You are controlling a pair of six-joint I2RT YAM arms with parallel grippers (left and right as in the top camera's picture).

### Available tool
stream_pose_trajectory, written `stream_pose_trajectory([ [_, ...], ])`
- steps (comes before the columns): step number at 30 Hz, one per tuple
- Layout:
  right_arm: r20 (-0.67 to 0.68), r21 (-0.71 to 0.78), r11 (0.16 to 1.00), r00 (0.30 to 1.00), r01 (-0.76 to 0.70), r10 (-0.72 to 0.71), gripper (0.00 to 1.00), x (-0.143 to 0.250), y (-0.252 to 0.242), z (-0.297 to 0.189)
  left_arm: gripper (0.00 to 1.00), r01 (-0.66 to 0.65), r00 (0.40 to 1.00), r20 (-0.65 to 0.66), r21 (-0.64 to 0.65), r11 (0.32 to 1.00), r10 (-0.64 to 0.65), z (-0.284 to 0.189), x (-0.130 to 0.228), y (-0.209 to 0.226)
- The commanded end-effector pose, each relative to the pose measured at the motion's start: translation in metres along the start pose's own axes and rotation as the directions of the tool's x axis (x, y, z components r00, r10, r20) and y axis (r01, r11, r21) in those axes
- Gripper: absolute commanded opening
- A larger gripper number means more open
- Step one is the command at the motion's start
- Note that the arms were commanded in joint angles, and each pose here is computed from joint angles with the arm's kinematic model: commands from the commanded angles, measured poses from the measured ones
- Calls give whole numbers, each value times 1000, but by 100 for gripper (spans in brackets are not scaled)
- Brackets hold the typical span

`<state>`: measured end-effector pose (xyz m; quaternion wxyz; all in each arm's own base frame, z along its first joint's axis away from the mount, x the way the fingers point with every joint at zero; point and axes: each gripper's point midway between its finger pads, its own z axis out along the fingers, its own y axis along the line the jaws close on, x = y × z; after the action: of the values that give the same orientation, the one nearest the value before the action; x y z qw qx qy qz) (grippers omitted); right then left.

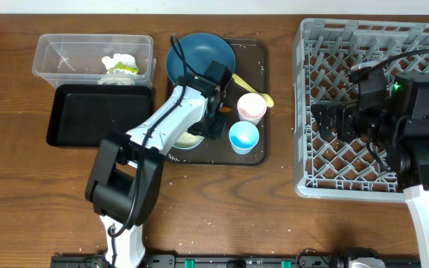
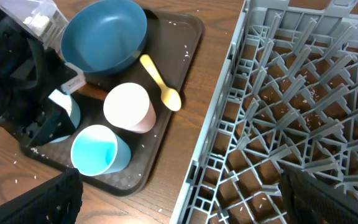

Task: Sort waste into correct bins and load items into the dishwasher rack
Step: 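Grasp rim of light-blue rice bowl with left gripper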

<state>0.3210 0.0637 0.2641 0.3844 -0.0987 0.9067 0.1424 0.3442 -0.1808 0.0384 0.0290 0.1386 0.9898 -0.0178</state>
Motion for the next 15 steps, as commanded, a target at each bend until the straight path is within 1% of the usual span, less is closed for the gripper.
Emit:
stream_pose_trajectory([
  [1, 13, -8, 1000, 1000, -11, 11, 99, -5, 2, -3, 28, -7, 999, -32, -8, 1000, 6, 13, 4, 1],
  [4, 14, -8, 1000, 1000, -11, 11, 99, -5, 2, -3, 27, -6, 999, -33, -9, 1000, 6, 15, 3, 1],
  [10, 12, -8, 1000, 1000, -11, 11, 99, -5, 1, -3, 22, -6, 998, -59, -14, 1000, 5, 26, 7, 1],
  [12, 13, -8, 1000, 1000, -11, 11, 99, -5, 1, -3, 19, -6, 998, -69, -16, 1000, 5, 31, 7, 2],
  [15, 12, -8, 1000, 1000, -11, 11, 99, -5, 1, -3, 10, -6, 997, -76, -18, 1000, 5, 34, 8, 2],
])
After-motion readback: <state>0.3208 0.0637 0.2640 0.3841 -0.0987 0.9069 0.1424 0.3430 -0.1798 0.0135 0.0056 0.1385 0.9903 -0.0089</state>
